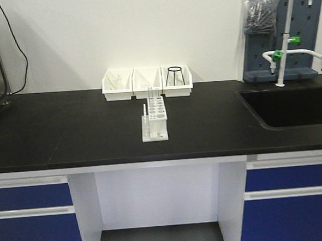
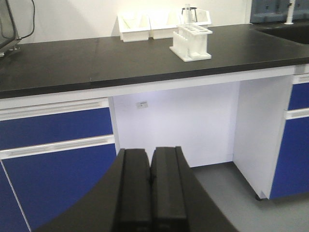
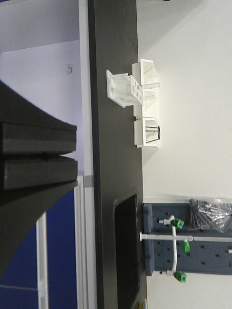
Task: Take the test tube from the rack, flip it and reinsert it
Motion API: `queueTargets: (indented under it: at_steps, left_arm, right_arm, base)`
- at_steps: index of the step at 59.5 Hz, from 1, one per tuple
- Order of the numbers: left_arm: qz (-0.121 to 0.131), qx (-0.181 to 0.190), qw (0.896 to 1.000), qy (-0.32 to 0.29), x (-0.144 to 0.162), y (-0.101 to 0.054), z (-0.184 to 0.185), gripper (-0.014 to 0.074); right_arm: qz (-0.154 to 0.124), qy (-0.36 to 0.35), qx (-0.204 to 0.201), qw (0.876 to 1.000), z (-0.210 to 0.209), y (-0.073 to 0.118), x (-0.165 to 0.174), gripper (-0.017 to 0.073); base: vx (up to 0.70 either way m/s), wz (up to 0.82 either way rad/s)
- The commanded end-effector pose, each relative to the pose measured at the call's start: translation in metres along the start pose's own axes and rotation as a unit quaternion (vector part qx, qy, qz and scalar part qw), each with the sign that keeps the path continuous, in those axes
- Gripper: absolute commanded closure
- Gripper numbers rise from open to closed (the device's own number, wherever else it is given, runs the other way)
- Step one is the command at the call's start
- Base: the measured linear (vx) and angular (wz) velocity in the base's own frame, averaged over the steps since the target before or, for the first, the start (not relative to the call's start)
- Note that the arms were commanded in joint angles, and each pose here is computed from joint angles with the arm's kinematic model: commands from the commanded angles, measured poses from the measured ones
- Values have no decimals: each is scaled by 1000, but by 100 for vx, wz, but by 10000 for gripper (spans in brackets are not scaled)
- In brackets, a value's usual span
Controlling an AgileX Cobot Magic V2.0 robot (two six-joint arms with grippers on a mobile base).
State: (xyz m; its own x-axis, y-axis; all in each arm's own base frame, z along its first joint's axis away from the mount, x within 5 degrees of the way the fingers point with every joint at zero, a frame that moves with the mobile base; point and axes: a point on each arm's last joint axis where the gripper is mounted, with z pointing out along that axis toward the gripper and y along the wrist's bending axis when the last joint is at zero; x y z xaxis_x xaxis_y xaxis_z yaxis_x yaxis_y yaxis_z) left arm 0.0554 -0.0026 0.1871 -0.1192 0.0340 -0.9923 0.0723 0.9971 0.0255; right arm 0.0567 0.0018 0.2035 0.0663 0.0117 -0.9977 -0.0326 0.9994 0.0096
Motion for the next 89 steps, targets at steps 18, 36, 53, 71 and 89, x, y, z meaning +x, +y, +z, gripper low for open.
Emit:
queueTargets:
  at_steps: [18,36,53,71,89]
  left_arm:
    - [-7,7,999,-46,-9,-1,-1,599]
    - [-7,7,999,-46,-9,-1,-1,599]
    - [-7,7,999,-46,-9,-1,-1,599]
    - [-7,7,999,-46,-9,-1,-1,599]
    - [-7,7,999,-46,-9,-1,-1,599]
  right_arm:
    - [-9,-43,-3,999,-1,1,-7,570]
    - [-9,-43,-3,999,-1,1,-7,570]
    - [-9,-43,-3,999,-1,1,-7,570]
    - [-9,-43,-3,999,-1,1,-7,570]
    - [-9,-43,-3,999,-1,1,-7,570]
  base:
    - [38,5]
    - [41,0]
    - [40,0]
    - [38,0]
    - [35,4]
